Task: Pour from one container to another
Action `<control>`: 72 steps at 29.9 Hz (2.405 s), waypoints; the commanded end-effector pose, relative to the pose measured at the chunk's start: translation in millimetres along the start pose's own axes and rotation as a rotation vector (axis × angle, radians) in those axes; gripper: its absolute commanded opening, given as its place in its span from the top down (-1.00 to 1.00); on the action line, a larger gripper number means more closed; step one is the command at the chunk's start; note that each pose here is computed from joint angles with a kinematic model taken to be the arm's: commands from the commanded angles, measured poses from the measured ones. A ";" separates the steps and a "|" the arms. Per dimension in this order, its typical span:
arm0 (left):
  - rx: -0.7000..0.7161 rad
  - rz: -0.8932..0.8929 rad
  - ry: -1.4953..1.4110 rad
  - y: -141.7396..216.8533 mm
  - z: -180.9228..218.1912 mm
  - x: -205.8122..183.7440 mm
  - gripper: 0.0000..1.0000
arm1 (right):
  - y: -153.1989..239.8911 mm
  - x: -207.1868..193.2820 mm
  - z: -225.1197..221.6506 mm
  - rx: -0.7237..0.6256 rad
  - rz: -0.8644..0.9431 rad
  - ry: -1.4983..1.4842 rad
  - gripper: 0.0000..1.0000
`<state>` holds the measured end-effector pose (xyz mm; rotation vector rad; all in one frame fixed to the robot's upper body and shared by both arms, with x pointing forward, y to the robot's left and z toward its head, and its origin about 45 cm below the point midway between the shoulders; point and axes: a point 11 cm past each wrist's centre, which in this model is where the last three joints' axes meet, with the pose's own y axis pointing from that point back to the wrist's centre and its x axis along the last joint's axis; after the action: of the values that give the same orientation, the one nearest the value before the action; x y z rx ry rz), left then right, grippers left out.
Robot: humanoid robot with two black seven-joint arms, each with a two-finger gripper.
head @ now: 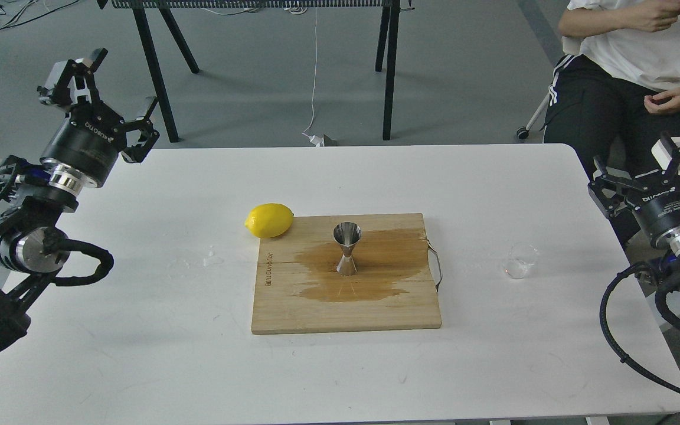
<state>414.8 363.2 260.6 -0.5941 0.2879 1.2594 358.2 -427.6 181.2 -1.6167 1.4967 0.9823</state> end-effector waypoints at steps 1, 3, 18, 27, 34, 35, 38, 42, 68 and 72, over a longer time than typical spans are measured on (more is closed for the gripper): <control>-0.109 0.067 0.183 -0.3 18.2 12.8 -1.00 | 19.5 -3.1 22.1 -0.043 -0.018 -0.057 -1.00; -0.103 0.100 0.233 -0.7 21.2 19.9 -1.00 | 32.2 -3.5 34.6 -0.067 -0.019 -0.098 -1.00; -0.147 0.148 0.247 -1.5 31.7 32.1 -1.00 | 75.0 17.4 70.3 -0.095 0.320 -0.348 -1.00; -0.157 0.150 0.247 -1.3 32.0 32.1 -1.00 | 82.3 45.6 95.6 -0.107 0.489 -0.380 -1.00; -0.155 0.149 0.246 -0.4 29.6 31.9 -1.00 | 85.8 56.4 101.6 -0.127 0.517 -0.310 -1.00; -0.155 0.149 0.247 -0.5 29.0 31.7 -1.00 | 86.2 58.8 107.3 -0.137 0.516 -0.297 -1.00; -0.158 0.152 0.250 -0.3 28.4 31.8 -1.00 | 85.6 58.3 121.4 -0.169 0.497 -0.295 -1.00; -0.160 0.151 0.250 -0.7 28.7 31.4 -1.00 | 76.9 52.2 130.8 -0.212 0.488 -0.305 -1.00; -0.161 0.147 0.237 0.6 33.2 33.2 -1.00 | 49.2 75.4 155.8 -0.191 0.561 -0.353 -0.79; -0.160 0.149 0.241 0.2 31.3 32.7 -1.00 | 42.8 75.1 155.1 -0.188 0.565 -0.350 -0.72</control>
<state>420.3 408.9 270.4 -0.8759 0.4365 1.3641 305.0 -327.6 44.0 -1.0719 1.6709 1.6614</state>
